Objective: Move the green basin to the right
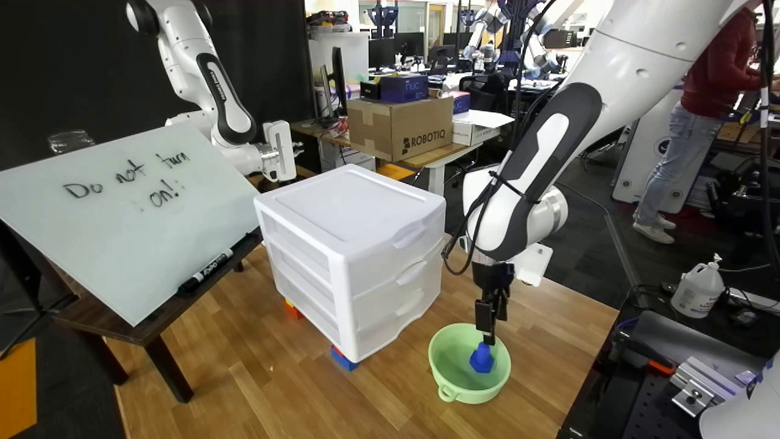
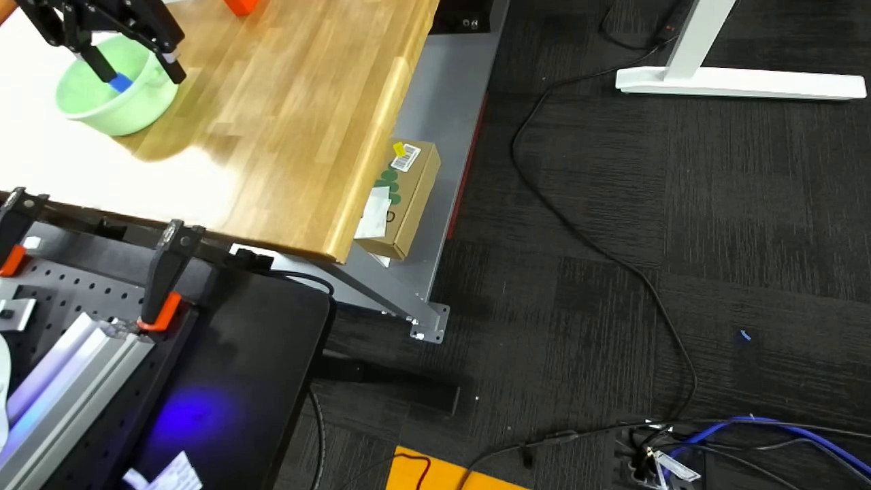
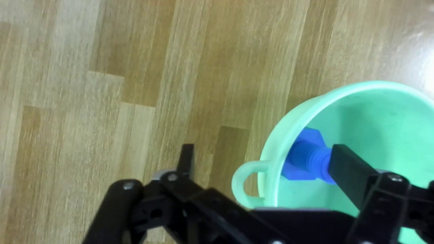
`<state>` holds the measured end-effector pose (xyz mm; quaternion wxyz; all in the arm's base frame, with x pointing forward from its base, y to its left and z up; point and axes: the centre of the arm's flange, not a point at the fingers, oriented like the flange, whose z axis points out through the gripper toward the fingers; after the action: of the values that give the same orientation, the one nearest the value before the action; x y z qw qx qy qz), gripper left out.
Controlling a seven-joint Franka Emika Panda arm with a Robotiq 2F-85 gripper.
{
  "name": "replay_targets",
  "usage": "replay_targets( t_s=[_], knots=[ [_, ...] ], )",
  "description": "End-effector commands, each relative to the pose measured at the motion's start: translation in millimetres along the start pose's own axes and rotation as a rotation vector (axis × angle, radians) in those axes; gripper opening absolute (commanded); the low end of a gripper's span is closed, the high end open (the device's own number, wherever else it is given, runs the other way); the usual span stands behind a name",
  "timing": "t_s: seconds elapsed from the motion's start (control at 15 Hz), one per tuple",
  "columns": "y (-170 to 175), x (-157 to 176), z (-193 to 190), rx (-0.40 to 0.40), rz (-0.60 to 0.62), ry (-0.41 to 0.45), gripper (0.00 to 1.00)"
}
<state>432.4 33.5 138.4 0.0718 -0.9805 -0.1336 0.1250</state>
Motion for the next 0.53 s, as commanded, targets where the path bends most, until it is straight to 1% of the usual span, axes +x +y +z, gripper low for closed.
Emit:
replay_targets(
  t_s=[0.0, 0.47],
  knots=[
    [1.0, 13.4, 3.5, -0.007, 0.020, 0.001, 1.00],
    [-4.9, 8.9, -6.3, -0.027, 0.042, 0.023, 1.00]
  ],
)
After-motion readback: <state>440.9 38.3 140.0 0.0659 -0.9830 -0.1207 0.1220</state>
